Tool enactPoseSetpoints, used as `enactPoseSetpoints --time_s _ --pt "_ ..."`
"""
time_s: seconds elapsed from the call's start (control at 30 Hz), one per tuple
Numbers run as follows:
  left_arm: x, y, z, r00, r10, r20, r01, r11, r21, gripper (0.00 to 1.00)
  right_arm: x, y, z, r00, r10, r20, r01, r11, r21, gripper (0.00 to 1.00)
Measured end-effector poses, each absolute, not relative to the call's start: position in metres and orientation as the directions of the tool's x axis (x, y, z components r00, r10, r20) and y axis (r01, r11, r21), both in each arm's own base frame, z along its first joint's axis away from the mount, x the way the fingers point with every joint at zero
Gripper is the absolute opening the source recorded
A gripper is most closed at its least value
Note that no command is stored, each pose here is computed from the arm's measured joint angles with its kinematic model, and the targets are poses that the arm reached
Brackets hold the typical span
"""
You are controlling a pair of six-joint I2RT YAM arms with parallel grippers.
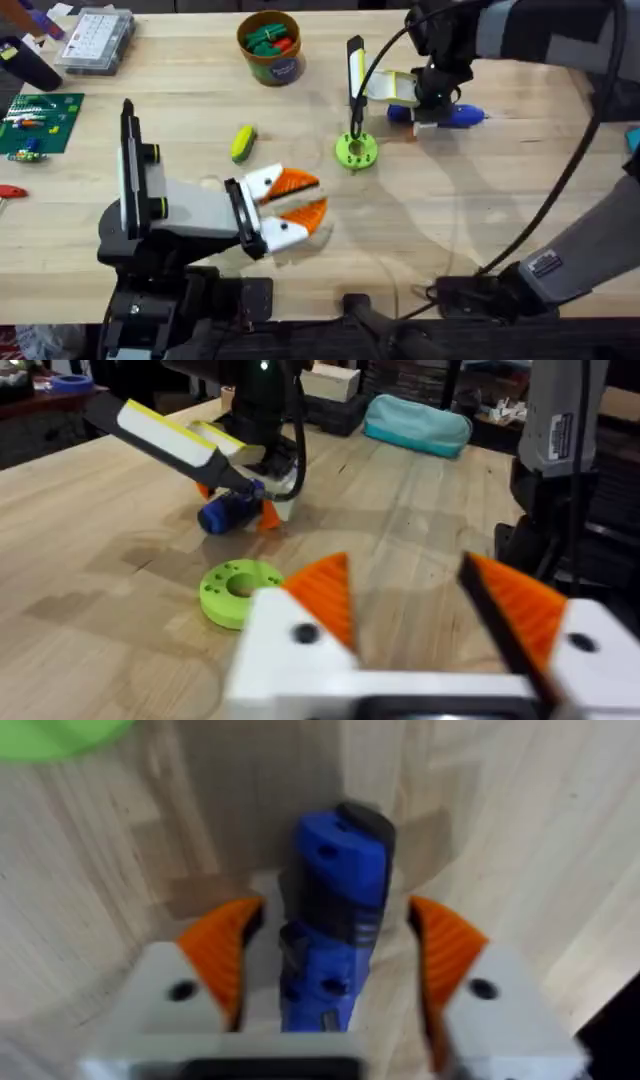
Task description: Pick up the gripper from the table and insert it into the empty holder that is missing its gripper. Then pick up a screw, insert it into the mounting hole, and use the screwdriver to tighten it. Finally, clean up the table by picking up the vegetable and placing it into the bucket.
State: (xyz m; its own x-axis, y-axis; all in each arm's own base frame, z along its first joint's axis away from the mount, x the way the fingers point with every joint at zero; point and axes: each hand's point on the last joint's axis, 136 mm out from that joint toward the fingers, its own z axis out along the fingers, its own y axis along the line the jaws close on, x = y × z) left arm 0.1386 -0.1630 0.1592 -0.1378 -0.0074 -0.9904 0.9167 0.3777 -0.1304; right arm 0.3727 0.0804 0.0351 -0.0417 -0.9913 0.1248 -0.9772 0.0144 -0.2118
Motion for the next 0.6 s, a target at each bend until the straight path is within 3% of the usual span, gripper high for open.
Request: enactPoseSetpoints --time_s 0.1,0.13,0.17,0.33,0.6 --pt "0.139 -0.163 0.159 -0.138 -0.008 -0.99 0.917 0.378 -0.131 0.805 0.377 0.084 0.043 -0.045 -0.991 0.129 -0.97 0.012 -0.243 0.9" --pt "0.139 -0.163 0.159 -0.141 -0.008 -0.99 0.916 0.377 -0.133 0.92 0.375 0.085 0.046 -0.042 -0.99 0.131 -0.97 0.009 -0.243 0.968" --pt "0.139 -0.163 0.159 -0.141 -0.009 -0.99 0.916 0.377 -0.134 0.968 0.373 0.087 0.051 -0.044 -0.991 0.128 -0.968 0.01 -0.25 0.988" --pt "0.139 -0.163 0.159 -0.141 -0.009 -0.99 0.916 0.378 -0.133 0.986 0.373 0.103 0.094 -0.1 -0.993 0.054 -0.928 0.074 -0.364 0.996" --pt "0.139 -0.163 0.159 -0.141 -0.009 -0.99 0.916 0.378 -0.134 0.986 0.366 0.114 0.161 -0.301 -0.94 -0.161 -0.808 0.341 -0.481 0.997"
